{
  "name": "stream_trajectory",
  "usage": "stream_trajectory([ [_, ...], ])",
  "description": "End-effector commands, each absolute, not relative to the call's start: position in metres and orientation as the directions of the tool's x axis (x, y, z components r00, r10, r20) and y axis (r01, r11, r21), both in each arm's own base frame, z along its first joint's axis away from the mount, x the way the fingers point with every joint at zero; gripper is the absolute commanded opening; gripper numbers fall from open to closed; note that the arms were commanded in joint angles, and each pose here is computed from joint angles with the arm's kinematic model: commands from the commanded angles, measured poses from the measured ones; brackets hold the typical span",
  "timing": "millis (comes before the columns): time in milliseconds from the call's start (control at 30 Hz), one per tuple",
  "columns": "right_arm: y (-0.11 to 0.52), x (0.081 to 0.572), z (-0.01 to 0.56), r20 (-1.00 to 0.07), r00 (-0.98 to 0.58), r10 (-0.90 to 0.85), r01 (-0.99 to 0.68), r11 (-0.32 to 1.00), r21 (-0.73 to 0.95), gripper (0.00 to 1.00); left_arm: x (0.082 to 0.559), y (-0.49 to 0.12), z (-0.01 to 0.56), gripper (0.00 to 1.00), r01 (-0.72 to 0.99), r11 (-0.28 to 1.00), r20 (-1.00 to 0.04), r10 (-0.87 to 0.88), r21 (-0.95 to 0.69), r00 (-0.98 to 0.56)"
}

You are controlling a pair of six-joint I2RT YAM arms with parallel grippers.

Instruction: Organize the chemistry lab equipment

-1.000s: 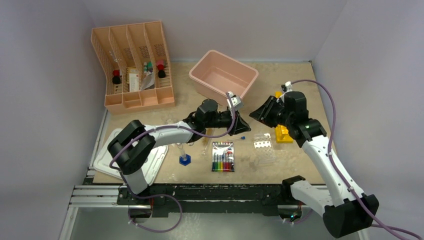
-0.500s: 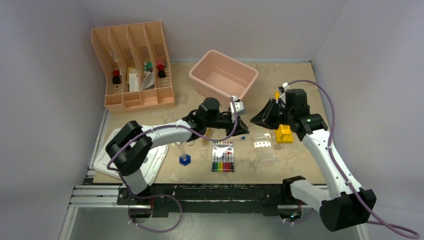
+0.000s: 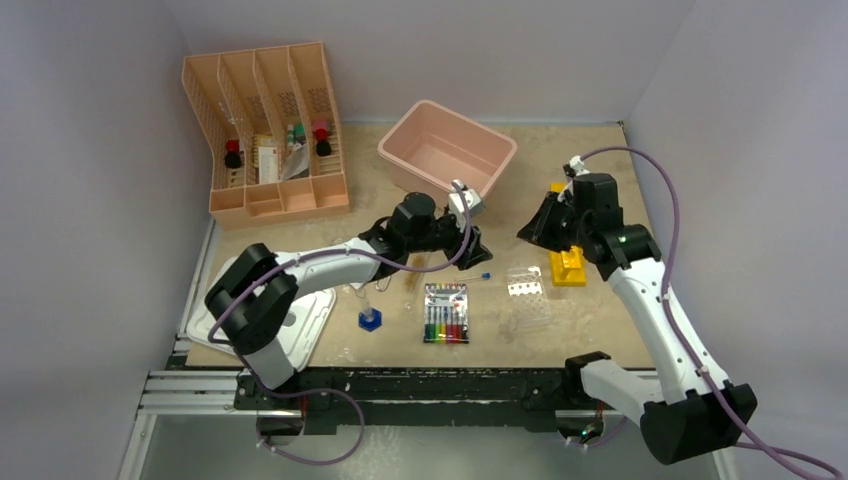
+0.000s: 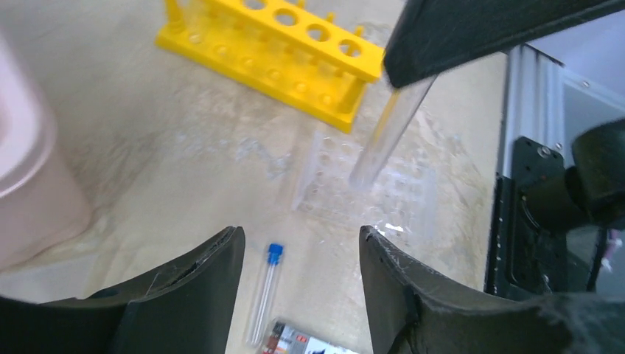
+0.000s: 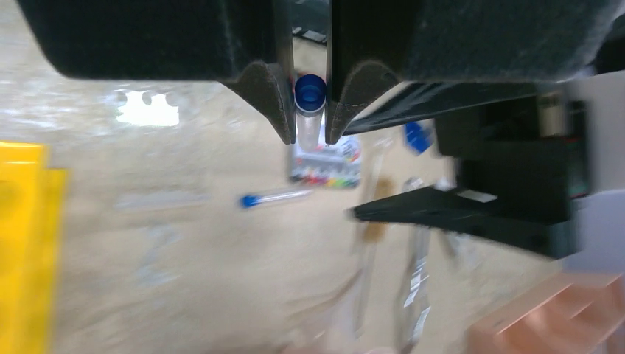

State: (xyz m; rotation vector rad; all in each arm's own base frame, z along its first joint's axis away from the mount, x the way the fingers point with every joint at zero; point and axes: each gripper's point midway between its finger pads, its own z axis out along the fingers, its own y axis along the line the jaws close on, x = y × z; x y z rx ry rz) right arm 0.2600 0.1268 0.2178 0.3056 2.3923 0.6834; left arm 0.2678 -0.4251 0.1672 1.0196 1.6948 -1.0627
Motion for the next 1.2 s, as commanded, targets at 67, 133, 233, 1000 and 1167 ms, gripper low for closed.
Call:
stream_trajectory([
  [67, 0.055, 0.286, 0.200, -0.752, -0.609, 0.252, 0.146, 0.968, 0.206, 0.12, 0.307, -0.379, 0.223, 0.58, 0.788, 0.542, -0.945, -0.039, -0.293, -0.325],
  [133, 0.053, 0.287, 0.196, -0.771, -0.594, 0.230, 0.154, 0.973, 0.172, 0.13, 0.314, -0.364, 0.225, 0.58, 0.735, 0.601, -0.937, -0.069, -0.313, -0.342],
  [233, 0.060, 0.288, 0.194, -0.804, -0.570, 0.172, 0.163, 0.982, 0.094, 0.13, 0.321, -0.344, 0.232, 0.58, 0.659, 0.678, -0.930, -0.103, -0.325, -0.352],
  [1000, 0.107, 0.272, 0.118, -0.772, -0.612, 0.175, 0.153, 0.983, 0.102, 0.12, 0.353, -0.269, 0.271, 0.59, 0.442, 0.811, -0.919, -0.289, -0.384, -0.269],
  [1167, 0.108, 0.272, 0.103, -0.771, -0.610, 0.184, 0.156, 0.982, 0.111, 0.12, 0.352, -0.268, 0.271, 0.59, 0.442, 0.811, -0.920, -0.290, -0.383, -0.264],
])
